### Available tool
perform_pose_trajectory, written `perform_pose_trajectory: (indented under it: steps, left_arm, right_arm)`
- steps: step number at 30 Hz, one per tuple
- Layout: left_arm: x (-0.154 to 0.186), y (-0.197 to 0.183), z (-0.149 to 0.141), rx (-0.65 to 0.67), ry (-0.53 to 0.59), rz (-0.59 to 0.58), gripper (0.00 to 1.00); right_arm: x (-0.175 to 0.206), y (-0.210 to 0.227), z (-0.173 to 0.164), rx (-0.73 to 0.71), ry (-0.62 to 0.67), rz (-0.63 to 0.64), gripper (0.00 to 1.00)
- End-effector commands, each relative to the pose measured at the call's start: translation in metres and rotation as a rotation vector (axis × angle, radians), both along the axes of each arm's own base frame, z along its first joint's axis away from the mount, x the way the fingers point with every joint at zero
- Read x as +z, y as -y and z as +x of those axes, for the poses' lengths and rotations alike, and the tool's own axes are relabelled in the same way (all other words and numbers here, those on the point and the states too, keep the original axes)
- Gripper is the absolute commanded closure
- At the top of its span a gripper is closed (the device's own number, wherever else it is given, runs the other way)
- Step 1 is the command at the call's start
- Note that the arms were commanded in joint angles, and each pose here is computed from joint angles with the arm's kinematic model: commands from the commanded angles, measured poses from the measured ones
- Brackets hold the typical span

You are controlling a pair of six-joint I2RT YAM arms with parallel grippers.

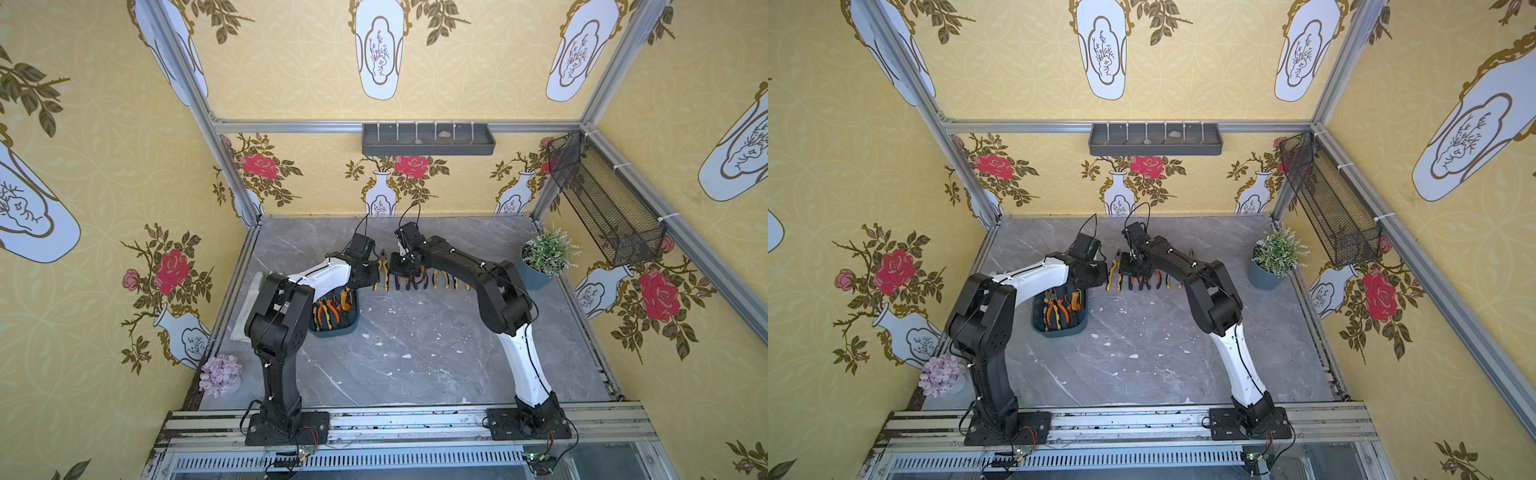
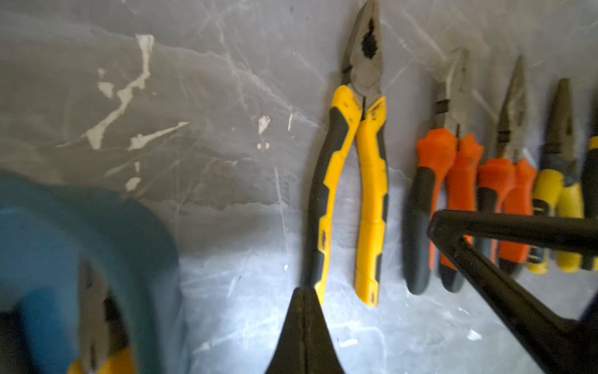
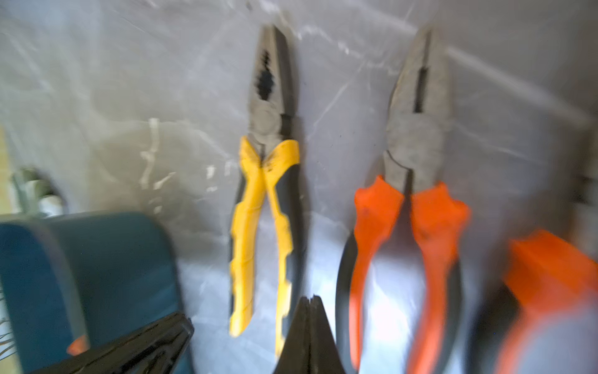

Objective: Take the pliers out of the storage box
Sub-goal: Adjust the pliers at the center of the board.

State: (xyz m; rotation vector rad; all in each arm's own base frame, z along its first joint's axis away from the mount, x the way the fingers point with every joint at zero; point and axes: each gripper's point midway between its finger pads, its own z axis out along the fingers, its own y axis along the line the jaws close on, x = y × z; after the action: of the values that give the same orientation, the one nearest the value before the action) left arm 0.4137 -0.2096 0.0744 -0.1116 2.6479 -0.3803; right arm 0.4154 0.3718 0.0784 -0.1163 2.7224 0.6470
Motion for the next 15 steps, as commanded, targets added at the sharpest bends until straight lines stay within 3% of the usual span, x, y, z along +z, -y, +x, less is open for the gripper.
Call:
perform_pose_trajectory:
  steps: [1,4,7,15]
  left_arm:
    - [0.026,-0.012,-0.007,0.015,0.039,0.021,1.0]
    - [0.056,-0.022,-0.018,0.023,0.095,0.026,1.0]
    - [0.066,-0.037,-0.034,0.032,0.111,0.055,1.0]
    - [0.039,-0.065,-0.085,0.053,0.072,0.067,1.0]
  right_arm:
    - [0.039,0.024,0.005,-0.056,0.107,-0.051,1.0]
    - [0.058,0.043,-0.009,-0.08,0.133,-0.062,0.99]
    - [0.048,0.061,-0.031,-0.098,0.099,-0.082,0.99]
    - [0.021,0.097,-0.118,-0.092,0.139,-0.092,0.95]
